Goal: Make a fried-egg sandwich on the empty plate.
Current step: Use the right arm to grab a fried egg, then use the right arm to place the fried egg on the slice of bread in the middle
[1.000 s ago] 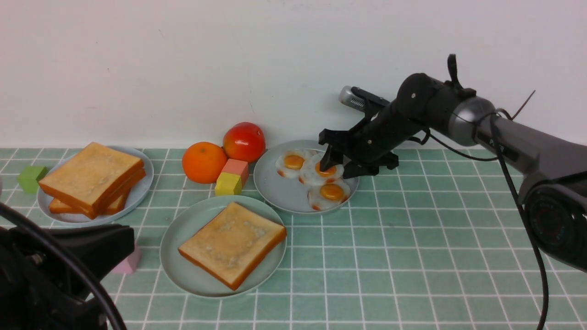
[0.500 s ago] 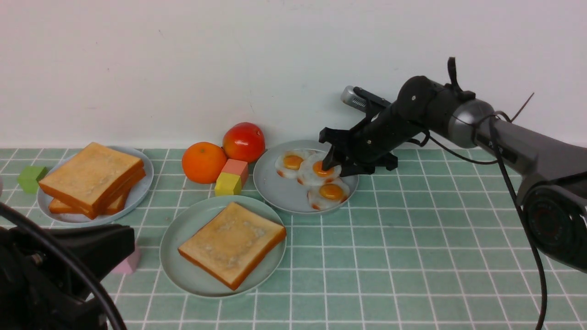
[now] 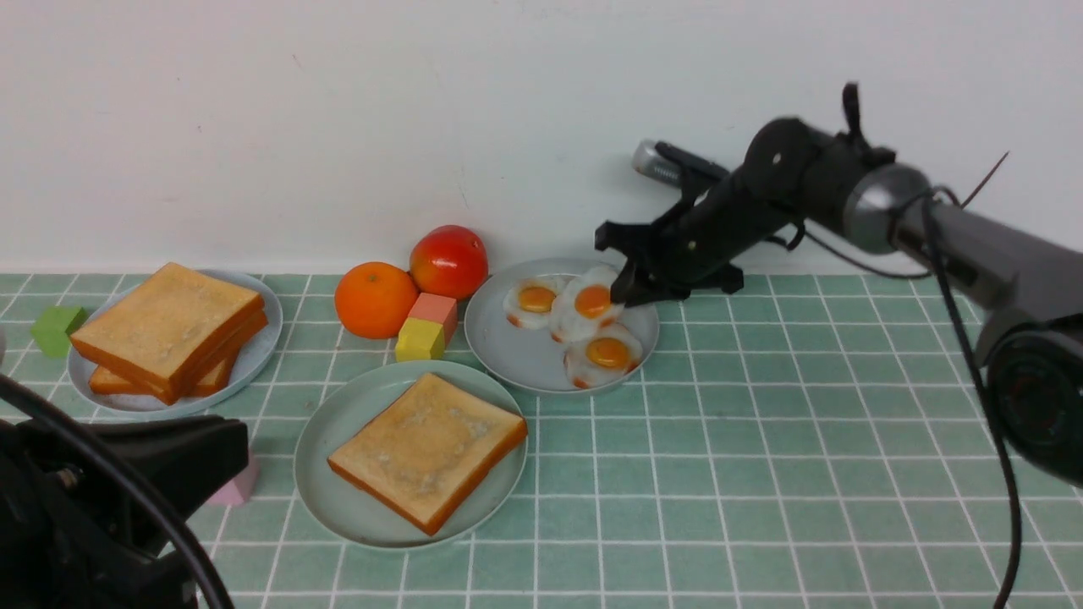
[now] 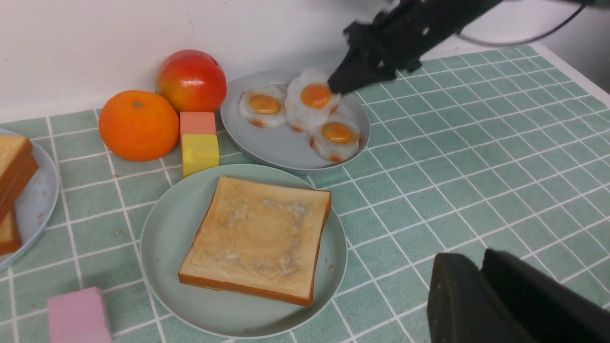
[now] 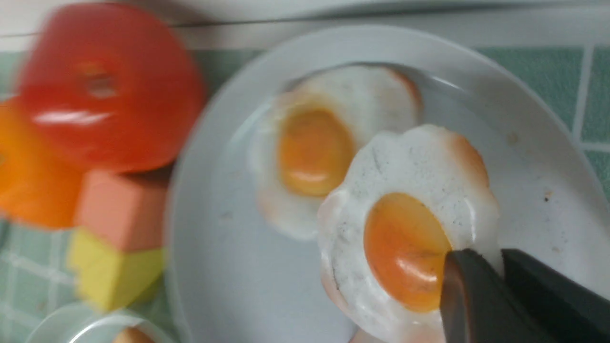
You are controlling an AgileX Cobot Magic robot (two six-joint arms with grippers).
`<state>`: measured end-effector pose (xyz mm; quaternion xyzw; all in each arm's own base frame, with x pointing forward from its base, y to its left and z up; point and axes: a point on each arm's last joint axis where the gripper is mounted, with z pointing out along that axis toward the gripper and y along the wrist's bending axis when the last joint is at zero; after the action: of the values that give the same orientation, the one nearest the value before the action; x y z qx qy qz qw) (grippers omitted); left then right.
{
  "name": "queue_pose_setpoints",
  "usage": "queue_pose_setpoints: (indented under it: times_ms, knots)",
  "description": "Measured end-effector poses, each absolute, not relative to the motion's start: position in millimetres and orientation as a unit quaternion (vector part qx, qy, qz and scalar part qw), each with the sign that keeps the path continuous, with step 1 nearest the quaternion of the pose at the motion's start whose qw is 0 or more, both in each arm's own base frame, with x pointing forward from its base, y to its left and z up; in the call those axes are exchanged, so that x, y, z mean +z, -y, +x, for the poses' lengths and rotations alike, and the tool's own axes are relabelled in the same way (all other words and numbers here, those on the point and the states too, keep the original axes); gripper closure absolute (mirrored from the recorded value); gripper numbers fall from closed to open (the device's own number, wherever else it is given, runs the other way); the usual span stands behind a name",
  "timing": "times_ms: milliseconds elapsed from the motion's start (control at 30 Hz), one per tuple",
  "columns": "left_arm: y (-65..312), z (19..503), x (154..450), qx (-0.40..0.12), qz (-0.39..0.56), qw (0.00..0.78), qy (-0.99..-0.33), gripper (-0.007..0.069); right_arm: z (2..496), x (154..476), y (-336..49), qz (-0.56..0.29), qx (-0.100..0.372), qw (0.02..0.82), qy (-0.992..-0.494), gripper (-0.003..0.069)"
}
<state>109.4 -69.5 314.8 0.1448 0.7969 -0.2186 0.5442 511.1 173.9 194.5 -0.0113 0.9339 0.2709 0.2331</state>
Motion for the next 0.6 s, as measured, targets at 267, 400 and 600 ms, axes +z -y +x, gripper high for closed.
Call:
queue_pose_setpoints:
  times_ms: [267, 400, 600]
  knots:
    - [69.5, 109.4, 314.9, -0.219, 0.145, 0.545, -0.797, 0.0541, 481.3, 268.5, -173.5, -0.095, 0.279, 0.241, -0.925, 0.0599]
    - [69.5, 109.4, 314.9, -0.219, 0.145, 0.545, -0.797, 0.0541, 465.8, 290.1, -172.5, -0.126, 0.28, 0.224, -0.925, 0.0599]
    - [69.5, 109.4, 314.9, -0.219, 0.145, 0.545, -0.797, 0.0537, 436.1, 329.7, -166.3, -0.171, 0.277, 0.209, -0.922, 0.0599]
